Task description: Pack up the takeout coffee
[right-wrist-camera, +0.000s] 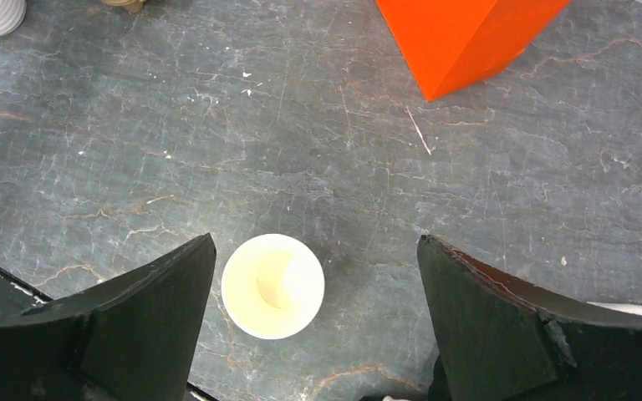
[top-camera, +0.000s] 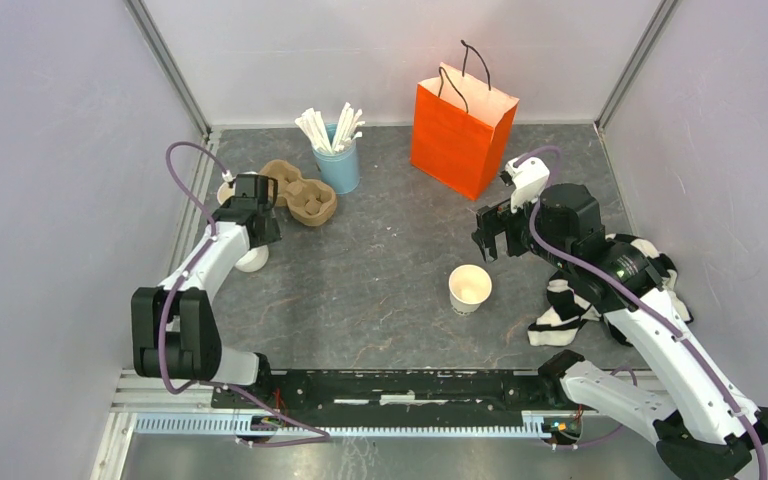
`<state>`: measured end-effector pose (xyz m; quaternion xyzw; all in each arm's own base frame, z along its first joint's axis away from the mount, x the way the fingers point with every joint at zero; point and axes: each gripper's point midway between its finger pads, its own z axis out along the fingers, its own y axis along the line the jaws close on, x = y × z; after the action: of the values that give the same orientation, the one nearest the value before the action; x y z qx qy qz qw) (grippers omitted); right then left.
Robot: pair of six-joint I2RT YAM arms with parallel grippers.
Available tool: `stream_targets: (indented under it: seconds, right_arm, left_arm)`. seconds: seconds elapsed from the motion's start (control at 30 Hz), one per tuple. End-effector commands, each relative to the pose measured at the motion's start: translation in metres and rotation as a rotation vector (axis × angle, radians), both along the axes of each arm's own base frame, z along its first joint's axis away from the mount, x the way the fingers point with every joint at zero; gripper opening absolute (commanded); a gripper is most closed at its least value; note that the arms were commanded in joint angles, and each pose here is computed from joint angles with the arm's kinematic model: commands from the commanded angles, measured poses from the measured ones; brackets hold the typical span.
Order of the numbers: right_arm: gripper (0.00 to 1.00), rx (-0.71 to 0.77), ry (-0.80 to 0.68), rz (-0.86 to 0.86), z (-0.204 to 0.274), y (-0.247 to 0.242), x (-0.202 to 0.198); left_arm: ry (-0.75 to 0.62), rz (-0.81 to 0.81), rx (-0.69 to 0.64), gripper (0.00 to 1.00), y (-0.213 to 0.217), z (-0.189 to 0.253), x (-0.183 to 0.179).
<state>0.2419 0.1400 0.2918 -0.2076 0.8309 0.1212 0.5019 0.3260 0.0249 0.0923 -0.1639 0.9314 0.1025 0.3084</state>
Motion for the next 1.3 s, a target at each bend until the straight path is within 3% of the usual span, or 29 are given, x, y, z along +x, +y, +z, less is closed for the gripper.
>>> stream_targets:
  seconds: [0.0,0.47,0.8,1.27]
  right_arm:
    - [0.98,0.022,-0.047,0.006,0.013,0.003,0.005]
    - [0.98,0.030,-0.042,0.009,0.013,0.005,0.004]
    - [0.98,0.031,-0.039,0.010,0.012,0.005,0.004]
    - [0.98,0.032,-0.034,0.017,0.011,0.007,0.005]
  left_arm:
    - [-0.074,-0.054,0.046,0.54,0.005,0.015,0.026]
    - [-0.034,-0.085,0.095,0.33,0.011,0.005,0.027]
    - [-0.017,-0.077,0.098,0.27,0.012,0.001,0.029]
    - [-0.012,-0.077,0.114,0.05,0.015,0.006,0.024]
